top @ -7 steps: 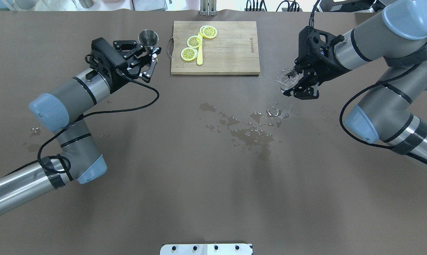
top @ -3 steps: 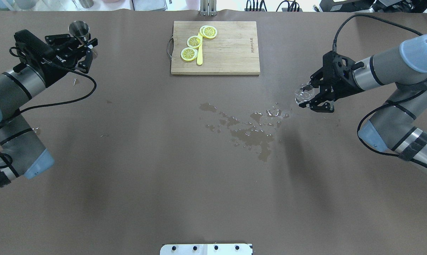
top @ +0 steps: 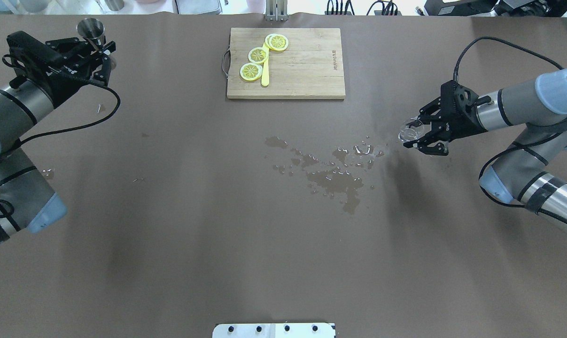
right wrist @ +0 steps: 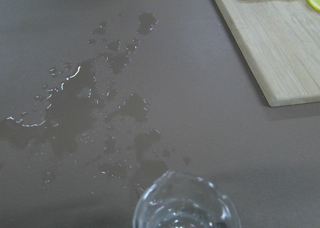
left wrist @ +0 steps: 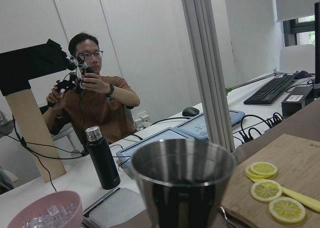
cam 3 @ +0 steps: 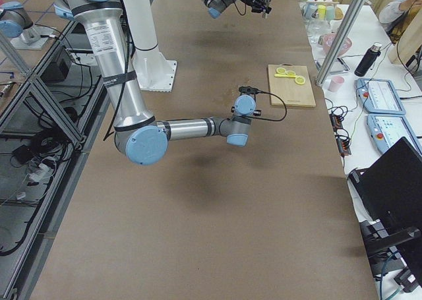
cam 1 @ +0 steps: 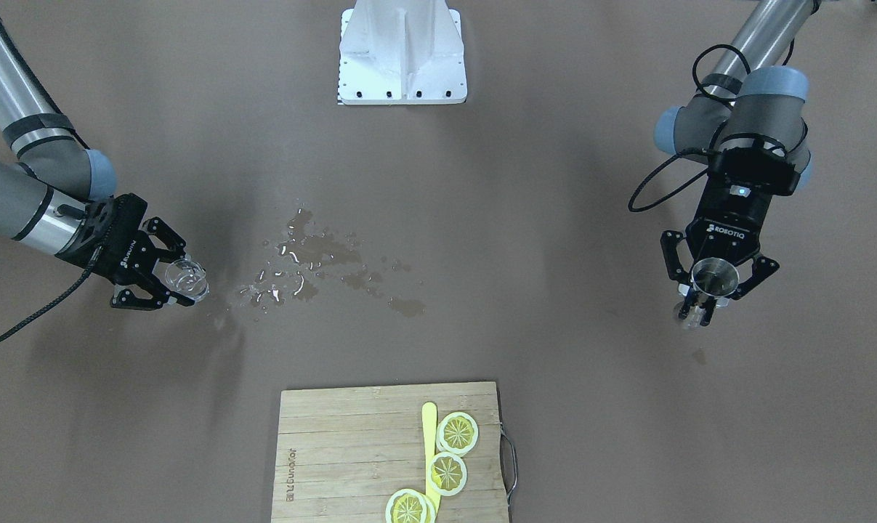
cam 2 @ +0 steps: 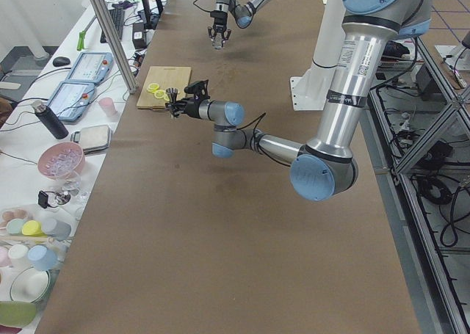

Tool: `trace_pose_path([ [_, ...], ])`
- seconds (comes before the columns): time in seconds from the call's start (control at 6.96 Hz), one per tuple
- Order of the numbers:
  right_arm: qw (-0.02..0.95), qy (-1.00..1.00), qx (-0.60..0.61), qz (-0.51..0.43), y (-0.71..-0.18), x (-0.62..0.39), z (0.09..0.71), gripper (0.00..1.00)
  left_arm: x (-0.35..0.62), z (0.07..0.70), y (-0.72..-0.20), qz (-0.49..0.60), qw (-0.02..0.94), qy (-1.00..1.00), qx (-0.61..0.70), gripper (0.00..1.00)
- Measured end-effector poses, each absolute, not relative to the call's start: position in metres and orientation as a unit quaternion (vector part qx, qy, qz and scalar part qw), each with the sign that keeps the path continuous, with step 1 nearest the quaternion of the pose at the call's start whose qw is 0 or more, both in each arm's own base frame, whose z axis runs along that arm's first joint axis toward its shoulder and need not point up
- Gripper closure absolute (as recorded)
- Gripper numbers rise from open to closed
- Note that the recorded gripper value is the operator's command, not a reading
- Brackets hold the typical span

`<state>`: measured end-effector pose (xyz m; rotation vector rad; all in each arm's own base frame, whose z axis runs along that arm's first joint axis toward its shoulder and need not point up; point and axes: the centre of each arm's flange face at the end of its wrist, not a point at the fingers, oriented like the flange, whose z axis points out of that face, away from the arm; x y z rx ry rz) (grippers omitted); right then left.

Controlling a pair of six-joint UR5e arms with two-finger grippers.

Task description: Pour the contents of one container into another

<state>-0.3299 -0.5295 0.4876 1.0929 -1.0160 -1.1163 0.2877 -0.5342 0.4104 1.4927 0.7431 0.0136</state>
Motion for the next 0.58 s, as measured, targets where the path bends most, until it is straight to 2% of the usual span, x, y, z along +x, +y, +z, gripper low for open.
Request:
trace_pose_path([
  [0.58, 0.586, -0.445, 0.472, -0.486, -0.543, -0.360, 0.498, 1.00, 0.329, 0.436, -0.524, -0.191, 0.707, 0.296, 0.613, 1.00],
])
